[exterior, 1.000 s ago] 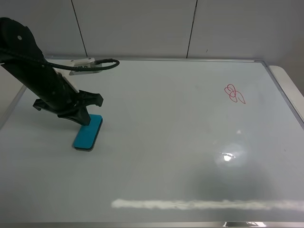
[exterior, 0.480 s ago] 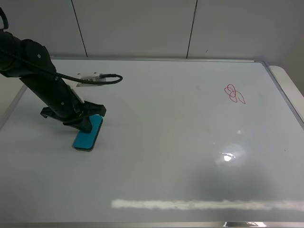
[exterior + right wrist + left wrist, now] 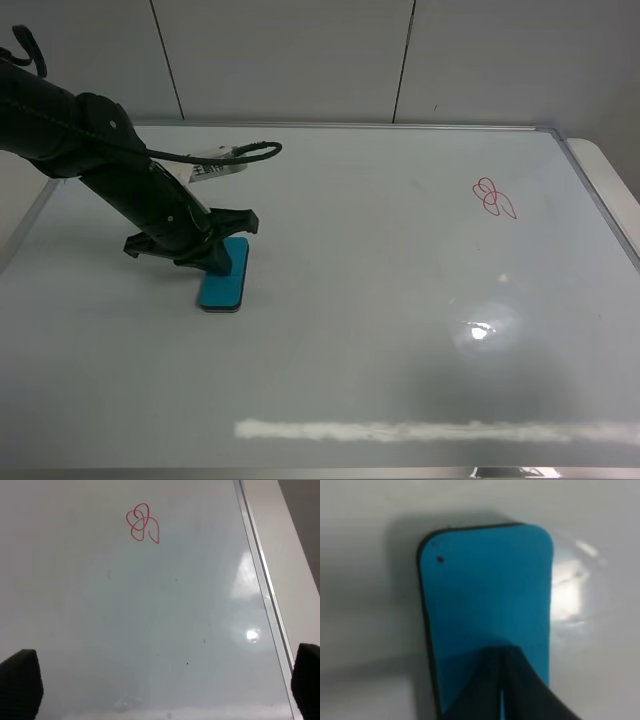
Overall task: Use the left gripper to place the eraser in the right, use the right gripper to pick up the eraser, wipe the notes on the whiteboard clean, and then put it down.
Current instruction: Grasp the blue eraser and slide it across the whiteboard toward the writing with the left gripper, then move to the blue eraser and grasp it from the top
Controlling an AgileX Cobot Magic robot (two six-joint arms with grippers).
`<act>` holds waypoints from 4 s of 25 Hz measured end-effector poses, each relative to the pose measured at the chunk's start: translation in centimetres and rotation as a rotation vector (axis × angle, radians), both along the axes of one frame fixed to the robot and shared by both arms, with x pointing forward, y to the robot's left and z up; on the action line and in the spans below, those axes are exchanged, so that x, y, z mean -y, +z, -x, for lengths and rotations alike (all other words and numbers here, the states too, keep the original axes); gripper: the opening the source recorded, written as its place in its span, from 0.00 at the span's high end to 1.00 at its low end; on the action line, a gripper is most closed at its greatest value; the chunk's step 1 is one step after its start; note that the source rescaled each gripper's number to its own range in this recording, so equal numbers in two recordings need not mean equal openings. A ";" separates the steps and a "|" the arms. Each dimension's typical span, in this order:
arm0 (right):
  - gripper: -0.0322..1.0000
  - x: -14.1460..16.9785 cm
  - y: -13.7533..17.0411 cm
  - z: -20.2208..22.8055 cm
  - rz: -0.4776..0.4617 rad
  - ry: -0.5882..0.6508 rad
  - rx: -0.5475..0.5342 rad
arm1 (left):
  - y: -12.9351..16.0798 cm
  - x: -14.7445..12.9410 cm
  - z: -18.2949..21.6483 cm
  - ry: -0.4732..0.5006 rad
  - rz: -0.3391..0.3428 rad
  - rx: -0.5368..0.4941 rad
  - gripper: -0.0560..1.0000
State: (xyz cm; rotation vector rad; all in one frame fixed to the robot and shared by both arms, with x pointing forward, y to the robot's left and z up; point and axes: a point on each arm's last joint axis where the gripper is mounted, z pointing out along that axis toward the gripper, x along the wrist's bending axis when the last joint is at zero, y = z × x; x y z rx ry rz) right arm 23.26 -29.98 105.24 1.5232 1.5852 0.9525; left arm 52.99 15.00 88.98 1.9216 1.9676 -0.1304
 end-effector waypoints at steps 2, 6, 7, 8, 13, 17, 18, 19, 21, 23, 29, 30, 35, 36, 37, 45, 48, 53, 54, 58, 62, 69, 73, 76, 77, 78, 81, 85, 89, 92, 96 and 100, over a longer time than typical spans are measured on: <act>0.00 0.0 0.0 0.0 0.000 0.000 0.000 | -0.1 1.2 0.1 -0.001 0.020 0.003 0.94; 0.00 0.0 0.0 0.0 0.000 0.000 0.000 | -0.6 4.4 0.4 0.000 0.077 -0.029 0.94; 0.00 0.0 0.0 0.0 0.000 0.000 0.000 | -0.8 5.4 0.4 -0.010 0.089 -0.036 0.94; 0.00 0.0 0.0 0.0 0.000 0.000 0.000 | -0.8 6.3 0.2 -0.017 0.103 -0.036 0.94; 0.00 0.0 0.0 0.0 0.000 0.000 0.000 | -1.6 11.8 -0.2 -0.042 0.185 -0.061 0.94; 0.00 0.0 0.0 0.0 0.000 0.000 0.000 | -2.3 16.5 -0.8 -0.052 0.266 -0.063 0.94; 0.00 0.0 0.0 0.0 0.000 0.000 0.000 | -2.4 17.6 -1.0 -0.063 0.282 -0.057 0.94; 0.00 0.0 0.0 0.0 0.000 0.000 0.000 | -2.3 18.7 -1.2 -0.074 0.300 -0.046 0.94; 0.00 0.0 0.0 0.0 0.000 0.000 0.000 | -2.7 20.5 -1.4 -0.095 0.322 -0.038 0.93; 0.00 0.0 0.0 0.0 0.000 0.000 0.000 | -2.6 22.3 -1.8 -0.113 0.355 -0.018 0.91; 0.00 0.1 0.0 0.0 0.004 -0.013 0.000 | -2.7 26.6 -2.9 -0.177 0.427 0.038 0.81; 0.00 0.2 0.0 0.0 0.009 -0.017 0.001 | -2.5 27.1 -3.1 -0.187 0.441 0.046 0.80; 0.00 0.3 0.0 0.0 0.019 -0.027 0.001 | -2.1 28.7 -2.5 -0.205 0.494 0.016 0.77; 0.00 0.3 0.0 0.0 0.024 -0.030 0.001 | -2.0 28.9 -2.3 -0.213 0.498 0.015 0.76; 0.00 0.4 0.0 0.0 0.024 -0.031 0.001 | -2.1 29.0 -2.2 -0.221 0.497 0.018 0.76; 0.00 0.4 0.0 0.0 0.025 -0.034 0.002 | 1.5 28.8 -2.3 -0.347 0.468 0.152 0.76; 0.00 0.4 0.0 0.0 0.025 -0.034 0.002 | 4.3 28.4 -2.3 -0.423 0.439 0.250 0.76; 0.00 0.4 0.0 0.0 0.025 -0.034 0.002 | 8.4 25.0 -2.9 -0.547 0.292 0.412 0.76; 0.00 0.4 0.0 0.0 0.025 -0.034 0.002 | 8.9 23.9 -3.2 -0.549 0.264 0.429 0.76; 0.00 0.4 0.0 0.0 0.025 -0.034 0.002 | 8.7 18.2 -4.4 -0.553 0.101 0.454 0.76; 0.00 0.4 0.0 0.0 0.025 -0.034 0.002 | 8.7 12.5 -4.0 -0.519 -0.016 0.509 0.76; 0.00 0.4 0.0 0.0 0.025 -0.034 0.002 | 10.5 3.5 -0.5 -0.400 -0.101 0.687 0.84; 0.00 0.4 0.0 0.0 0.025 -0.034 0.002 | 12.6 -2.1 3.3 -0.321 -0.142 0.795 0.94; 0.00 0.4 0.0 0.0 0.025 -0.034 0.002 | 14.0 -4.9 5.7 -0.262 -0.158 0.853 0.95; 0.00 0.4 0.0 0.0 0.025 -0.034 0.002 | 14.2 -5.9 6.3 -0.240 -0.167 0.864 0.95; 0.00 0.4 0.0 0.0 0.025 -0.034 0.002 | 14.7 -6.8 7.0 -0.212 -0.173 0.888 0.95; 0.00 0.4 0.0 0.0 0.025 -0.034 0.002 | 15.5 -9.2 9.2 -0.134 -0.199 0.947 0.91; 0.00 0.4 0.0 0.0 0.025 -0.034 0.002 | 16.9 -11.8 12.0 -0.036 -0.239 1.050 0.62; 0.00 0.4 0.0 0.0 0.025 -0.034 0.002 | 17.8 -13.6 14.5 0.064 -0.278 1.129 0.10; 0.00 0.4 0.0 0.0 0.025 -0.034 0.002 | 18.2 -14.6 16.3 0.115 -0.307 1.111 0.02; 0.00 0.4 0.0 0.0 0.025 -0.034 0.002 | 18.0 -15.1 18.5 0.140 -0.334 1.046 0.01; 0.00 0.4 0.0 0.0 0.025 -0.034 0.002 | 17.6 -15.0 20.7 0.121 -0.333 0.987 0.00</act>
